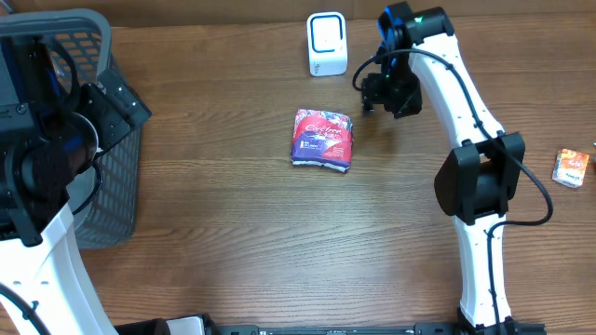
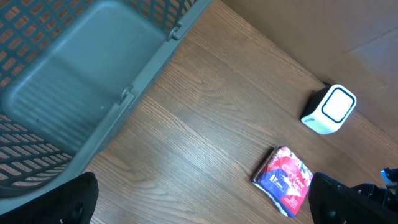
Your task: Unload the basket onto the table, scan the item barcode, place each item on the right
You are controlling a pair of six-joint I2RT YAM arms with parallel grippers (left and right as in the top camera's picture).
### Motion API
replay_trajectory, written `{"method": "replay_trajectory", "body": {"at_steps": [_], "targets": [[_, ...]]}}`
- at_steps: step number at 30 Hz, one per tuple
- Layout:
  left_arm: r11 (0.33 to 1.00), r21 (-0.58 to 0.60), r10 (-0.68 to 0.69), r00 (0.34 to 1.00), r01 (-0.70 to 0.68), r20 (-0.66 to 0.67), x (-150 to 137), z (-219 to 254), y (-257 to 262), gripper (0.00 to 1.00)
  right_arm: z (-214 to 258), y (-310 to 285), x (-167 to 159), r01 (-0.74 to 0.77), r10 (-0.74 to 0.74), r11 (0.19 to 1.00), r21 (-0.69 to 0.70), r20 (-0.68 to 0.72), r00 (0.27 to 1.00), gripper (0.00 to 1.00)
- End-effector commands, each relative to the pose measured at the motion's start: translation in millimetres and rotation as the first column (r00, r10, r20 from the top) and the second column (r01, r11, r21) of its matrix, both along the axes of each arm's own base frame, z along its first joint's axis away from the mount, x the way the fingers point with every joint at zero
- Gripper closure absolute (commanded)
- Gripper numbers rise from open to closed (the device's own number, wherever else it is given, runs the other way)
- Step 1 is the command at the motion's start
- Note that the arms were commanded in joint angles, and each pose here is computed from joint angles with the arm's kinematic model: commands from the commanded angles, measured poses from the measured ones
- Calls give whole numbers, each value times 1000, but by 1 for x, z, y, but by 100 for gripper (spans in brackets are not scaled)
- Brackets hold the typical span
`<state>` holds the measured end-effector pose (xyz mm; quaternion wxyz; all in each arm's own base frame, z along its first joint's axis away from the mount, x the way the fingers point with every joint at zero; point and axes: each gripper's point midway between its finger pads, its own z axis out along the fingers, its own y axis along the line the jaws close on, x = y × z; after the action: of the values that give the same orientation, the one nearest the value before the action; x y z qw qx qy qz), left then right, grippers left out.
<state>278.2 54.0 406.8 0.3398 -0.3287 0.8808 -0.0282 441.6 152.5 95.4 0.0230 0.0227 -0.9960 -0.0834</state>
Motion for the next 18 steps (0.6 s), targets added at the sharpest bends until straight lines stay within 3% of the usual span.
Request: {"method": "replay_trajectory", "body": {"at_steps": [1, 7, 11, 15, 16, 17, 18], "targets": [[1000, 10, -8, 1000, 8, 3, 1, 1, 1, 0, 25, 46, -14, -138, 134, 988, 66, 62, 989, 20], [1000, 10, -8, 1000, 8, 3, 1, 1, 1, 0, -10, 88, -23, -176, 172, 983, 55, 74, 982, 20], [1000, 10, -8, 1000, 8, 3, 1, 1, 1, 0, -41, 78, -23, -80, 86, 994, -75, 73, 994, 20], [1000, 10, -8, 1000, 8, 3, 1, 1, 1, 0, -64, 74, -30, -68, 73, 993, -91, 47, 996, 21], [1000, 10, -8, 1000, 8, 3, 1, 1, 1, 0, -68, 73, -31, -68, 72, 993, -93, 43, 996, 26], [1000, 10, -8, 1000, 8, 3, 1, 1, 1, 0, -71, 72, -32, -68, 72, 993, -94, 40, 997, 38], [1000, 10, -8, 1000, 8, 3, 1, 1, 1, 0, -73, 71, -32, -68, 72, 993, -96, 38, 997, 56]]}}
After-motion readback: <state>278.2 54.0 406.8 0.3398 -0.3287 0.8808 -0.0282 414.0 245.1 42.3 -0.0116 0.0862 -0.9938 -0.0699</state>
